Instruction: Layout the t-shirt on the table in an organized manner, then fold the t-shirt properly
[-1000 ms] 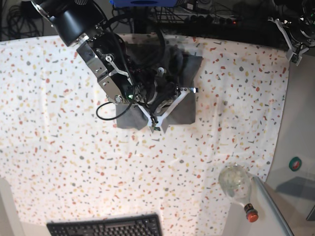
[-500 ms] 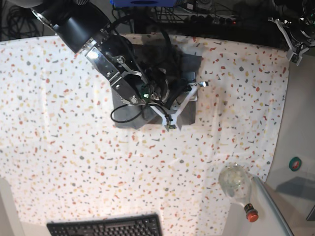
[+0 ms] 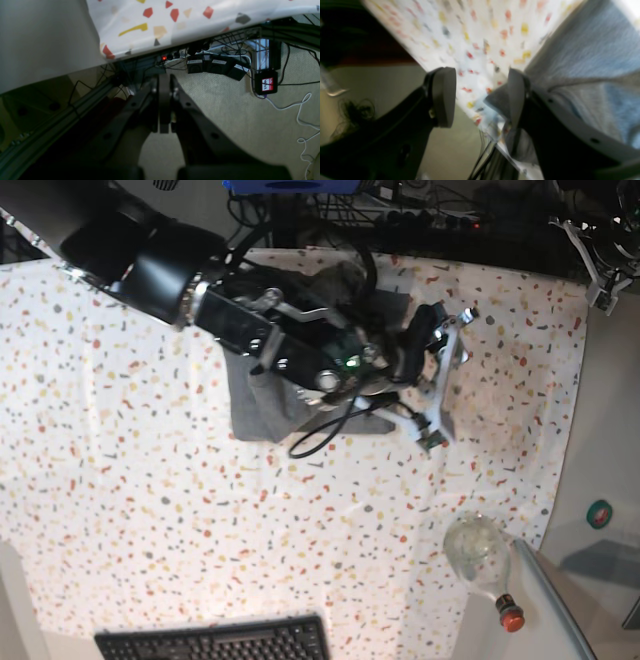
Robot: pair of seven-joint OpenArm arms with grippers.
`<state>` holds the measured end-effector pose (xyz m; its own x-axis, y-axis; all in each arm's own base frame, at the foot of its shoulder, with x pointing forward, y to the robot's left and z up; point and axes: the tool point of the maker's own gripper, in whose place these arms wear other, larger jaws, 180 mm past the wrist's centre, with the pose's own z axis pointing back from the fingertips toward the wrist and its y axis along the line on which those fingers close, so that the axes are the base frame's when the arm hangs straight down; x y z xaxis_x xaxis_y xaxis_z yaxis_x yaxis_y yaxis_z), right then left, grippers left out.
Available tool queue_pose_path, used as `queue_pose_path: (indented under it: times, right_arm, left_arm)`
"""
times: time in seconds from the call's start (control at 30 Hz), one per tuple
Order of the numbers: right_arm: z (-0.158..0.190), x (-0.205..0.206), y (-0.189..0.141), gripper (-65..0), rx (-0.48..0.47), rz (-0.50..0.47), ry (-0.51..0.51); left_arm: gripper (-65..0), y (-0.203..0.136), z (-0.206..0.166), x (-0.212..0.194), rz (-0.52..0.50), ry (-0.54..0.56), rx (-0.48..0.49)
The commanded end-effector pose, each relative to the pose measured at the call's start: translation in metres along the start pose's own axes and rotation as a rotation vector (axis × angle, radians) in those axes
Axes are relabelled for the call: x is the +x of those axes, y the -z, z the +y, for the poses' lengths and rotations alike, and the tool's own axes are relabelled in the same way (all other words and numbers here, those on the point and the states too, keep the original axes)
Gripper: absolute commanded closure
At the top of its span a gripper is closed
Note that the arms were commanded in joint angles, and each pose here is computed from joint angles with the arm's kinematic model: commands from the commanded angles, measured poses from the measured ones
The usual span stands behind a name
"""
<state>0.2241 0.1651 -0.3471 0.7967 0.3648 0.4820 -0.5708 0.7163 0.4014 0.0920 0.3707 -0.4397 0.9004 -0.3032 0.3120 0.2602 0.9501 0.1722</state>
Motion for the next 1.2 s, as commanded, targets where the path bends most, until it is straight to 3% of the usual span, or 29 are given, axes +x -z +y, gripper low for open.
queue_pose_path:
  times: [0.0, 0.07, 0.1, 0.27, 0.43, 0.57, 0.73, 0.97, 1.1, 1.17]
  right_arm:
    - [-0.022, 0.011, -0.016, -25.2, -0.049, -0.066, 0.063]
    - [-0.059, 0.009, -0.044, -10.7, -0.106, -0.127, 0.219]
    - [-0.074, 0.003, -0.056, 0.0, -0.127, -0.153, 0.283]
    - [-0.155, -0.04, -0.081, 0.0, -0.289, -0.197, 0.518]
    - [-0.201, -0.078, -0.071, 0.0, -0.419, -0.139, 0.566]
    - [-0.185, -0.083, -0.06, 0.0, -0.389, -0.107, 0.523]
    - [-0.129, -0.077, -0.06, 0.0, -0.268, -0.12, 0.442]
    - [-0.089, -0.08, -0.047, 0.0, -0.164, -0.06, 0.482]
    - [-0.082, -0.079, -0.043, -30.5, -0.148, -0.037, 0.489]
    - [-0.089, -0.079, -0.039, -34.8, -0.166, -0.028, 0.491]
  left_arm:
    - [0.0, -0.005, 0.01, 0.005, -0.013, 0.011, 0.02]
    - [0.0, -0.005, 0.01, 0.005, -0.015, 0.01, 0.021]
    - [0.0, -0.006, 0.012, 0.005, -0.016, 0.006, 0.027]
    - [0.0, -0.01, 0.026, 0.012, -0.042, -0.026, 0.065]
    - [0.0, -0.008, 0.026, 0.012, -0.038, -0.024, 0.061]
    - [0.0, -0.007, 0.026, 0.012, -0.037, -0.027, 0.061]
    - [0.0, -0.008, 0.028, 0.009, -0.033, -0.033, 0.064]
    - [0.0, -0.008, 0.028, 0.009, -0.033, -0.035, 0.065]
    - [0.0, -0.008, 0.028, 0.009, -0.032, -0.034, 0.064]
    - [0.0, -0.008, 0.028, 0.009, -0.032, -0.034, 0.064]
